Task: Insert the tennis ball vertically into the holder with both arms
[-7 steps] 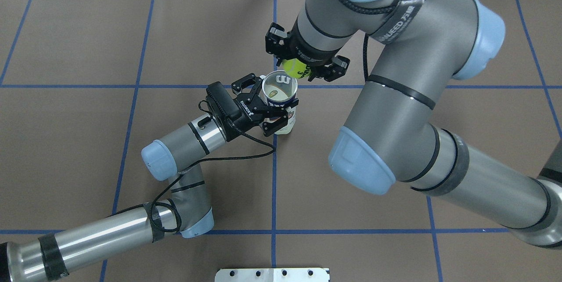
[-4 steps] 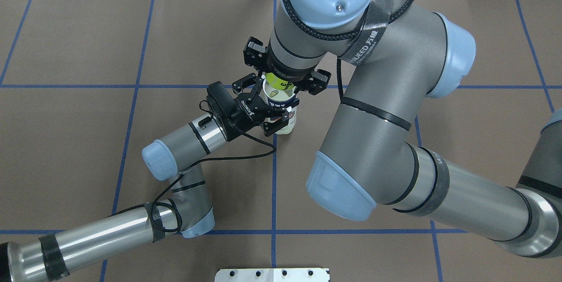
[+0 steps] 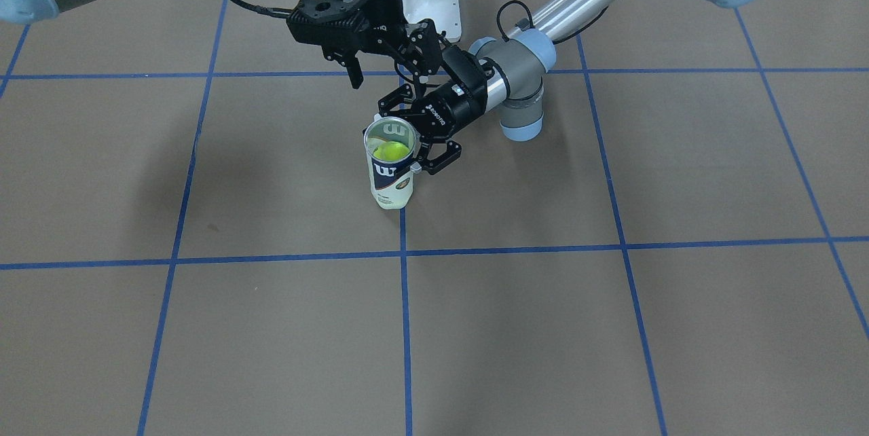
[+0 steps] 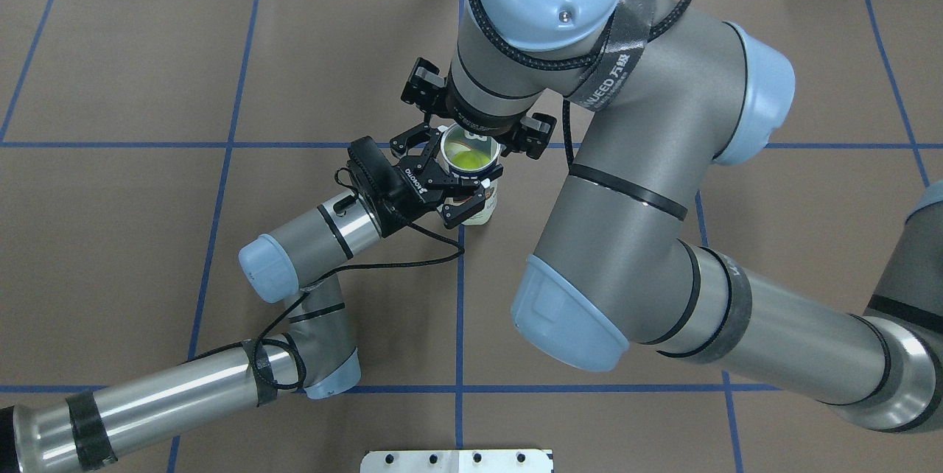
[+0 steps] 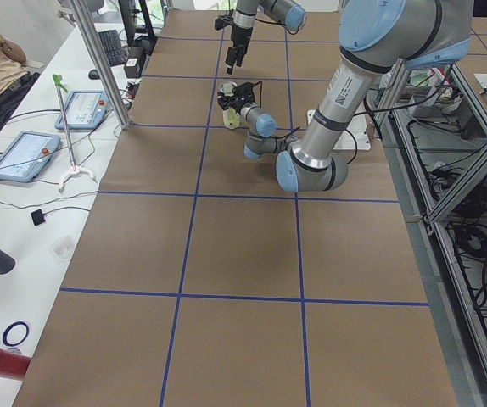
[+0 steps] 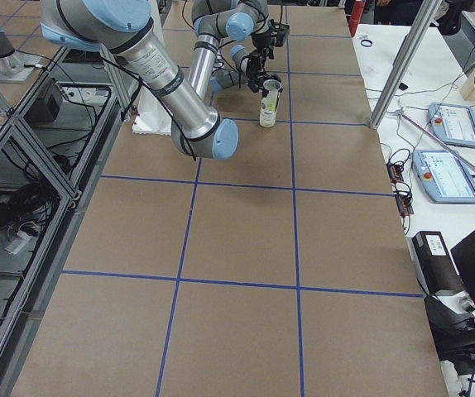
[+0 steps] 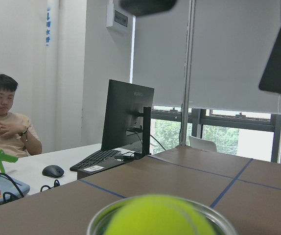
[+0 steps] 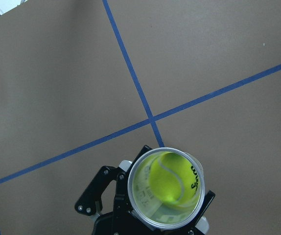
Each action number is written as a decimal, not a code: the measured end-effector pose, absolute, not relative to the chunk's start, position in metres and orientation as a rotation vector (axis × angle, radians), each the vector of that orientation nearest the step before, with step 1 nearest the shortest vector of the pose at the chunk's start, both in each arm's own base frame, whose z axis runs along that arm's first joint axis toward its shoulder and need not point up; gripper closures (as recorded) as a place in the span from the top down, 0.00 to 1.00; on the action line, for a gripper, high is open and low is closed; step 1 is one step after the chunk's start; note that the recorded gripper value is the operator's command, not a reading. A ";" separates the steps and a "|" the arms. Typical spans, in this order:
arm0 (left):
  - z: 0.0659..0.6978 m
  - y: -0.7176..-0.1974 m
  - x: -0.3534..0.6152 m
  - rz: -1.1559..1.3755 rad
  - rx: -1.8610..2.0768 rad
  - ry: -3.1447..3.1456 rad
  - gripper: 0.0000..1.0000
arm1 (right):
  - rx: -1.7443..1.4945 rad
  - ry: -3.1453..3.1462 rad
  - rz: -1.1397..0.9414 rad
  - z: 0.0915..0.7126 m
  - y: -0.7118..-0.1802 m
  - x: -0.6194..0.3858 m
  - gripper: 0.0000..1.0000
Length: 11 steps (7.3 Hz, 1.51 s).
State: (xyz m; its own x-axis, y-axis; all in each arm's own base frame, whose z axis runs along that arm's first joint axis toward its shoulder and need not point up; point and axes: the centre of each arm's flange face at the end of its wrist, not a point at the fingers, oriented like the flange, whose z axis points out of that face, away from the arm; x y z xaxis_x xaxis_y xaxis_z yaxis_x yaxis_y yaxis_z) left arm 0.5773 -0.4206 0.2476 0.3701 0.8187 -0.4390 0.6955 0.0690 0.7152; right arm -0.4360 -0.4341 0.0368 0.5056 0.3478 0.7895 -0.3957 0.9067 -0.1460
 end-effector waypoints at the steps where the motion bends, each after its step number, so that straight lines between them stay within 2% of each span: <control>1: 0.247 -0.421 0.577 0.159 1.662 1.365 0.84 | 0.060 -0.939 0.441 0.037 -0.434 -0.435 1.00; 3: 0.246 -0.420 0.577 0.158 1.663 1.366 0.84 | 0.083 -0.935 0.404 0.039 -0.439 -0.428 1.00; 6: 0.245 -0.419 0.574 0.154 1.668 1.372 0.84 | 0.107 -0.906 0.310 0.077 -0.504 -0.349 1.00; 8: 0.244 -0.418 0.573 0.152 1.670 1.376 0.84 | 0.142 -0.860 0.216 0.132 -0.549 -0.275 1.00; 11: 0.244 -0.417 0.572 0.152 1.671 1.378 0.84 | 0.182 -0.742 0.020 0.265 -0.597 -0.151 1.00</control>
